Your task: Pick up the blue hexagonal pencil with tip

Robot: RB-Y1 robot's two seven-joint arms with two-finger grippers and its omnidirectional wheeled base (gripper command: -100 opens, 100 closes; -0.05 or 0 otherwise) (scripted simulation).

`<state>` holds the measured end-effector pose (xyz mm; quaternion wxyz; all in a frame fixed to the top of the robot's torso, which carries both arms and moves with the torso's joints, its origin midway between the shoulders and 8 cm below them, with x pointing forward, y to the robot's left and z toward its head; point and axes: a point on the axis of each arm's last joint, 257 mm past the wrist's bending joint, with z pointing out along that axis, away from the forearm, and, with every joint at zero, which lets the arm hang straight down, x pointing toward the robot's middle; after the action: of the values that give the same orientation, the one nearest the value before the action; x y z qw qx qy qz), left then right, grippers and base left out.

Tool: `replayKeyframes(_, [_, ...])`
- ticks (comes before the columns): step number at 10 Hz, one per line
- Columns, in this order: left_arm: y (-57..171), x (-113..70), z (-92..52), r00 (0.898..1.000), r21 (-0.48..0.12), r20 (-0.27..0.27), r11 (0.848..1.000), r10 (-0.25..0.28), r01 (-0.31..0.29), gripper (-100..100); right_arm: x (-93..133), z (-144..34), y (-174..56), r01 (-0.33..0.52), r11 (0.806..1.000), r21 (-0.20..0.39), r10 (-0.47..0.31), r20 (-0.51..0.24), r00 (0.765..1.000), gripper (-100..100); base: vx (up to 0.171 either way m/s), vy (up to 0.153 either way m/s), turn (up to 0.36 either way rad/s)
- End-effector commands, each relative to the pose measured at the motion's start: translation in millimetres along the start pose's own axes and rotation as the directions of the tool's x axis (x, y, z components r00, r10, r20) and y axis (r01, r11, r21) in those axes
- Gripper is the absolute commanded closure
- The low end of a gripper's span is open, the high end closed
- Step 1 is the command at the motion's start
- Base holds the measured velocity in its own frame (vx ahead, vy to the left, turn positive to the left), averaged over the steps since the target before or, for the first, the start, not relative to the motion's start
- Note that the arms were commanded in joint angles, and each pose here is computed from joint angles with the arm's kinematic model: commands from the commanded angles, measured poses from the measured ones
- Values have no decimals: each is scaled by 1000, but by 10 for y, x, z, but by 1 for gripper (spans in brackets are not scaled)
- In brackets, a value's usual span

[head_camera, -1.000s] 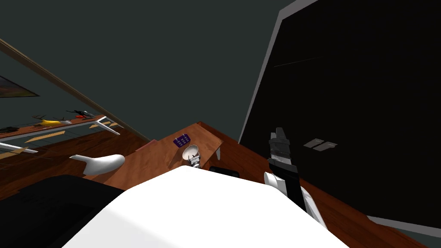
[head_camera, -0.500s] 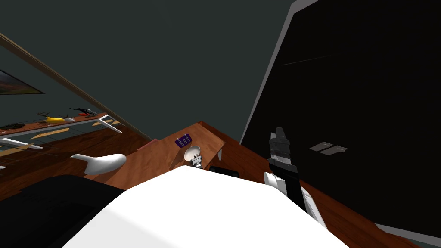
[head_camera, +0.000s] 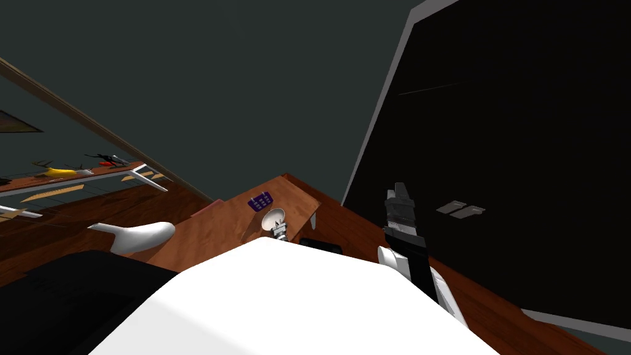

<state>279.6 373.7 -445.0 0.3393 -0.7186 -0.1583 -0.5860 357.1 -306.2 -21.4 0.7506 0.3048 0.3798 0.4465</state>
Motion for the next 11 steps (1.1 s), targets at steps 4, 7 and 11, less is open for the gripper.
replayKeyframes(4, [-503,-183,391,1000,41,23,999,4,-5,100,0,0,0,0,1000,0,0,0,1000,0,-67,-150,-113])
replayKeyframes(7, [-917,-272,685,999,83,36,997,-5,2,100,-1,-1,-1,0,1000,0,0,0,1000,0,-44,-136,-130])
replayKeyframes(11, [-1170,-301,817,999,108,41,994,-15,10,0,-1,-1,-1,0,1000,0,0,0,1000,0,-28,-102,-73])
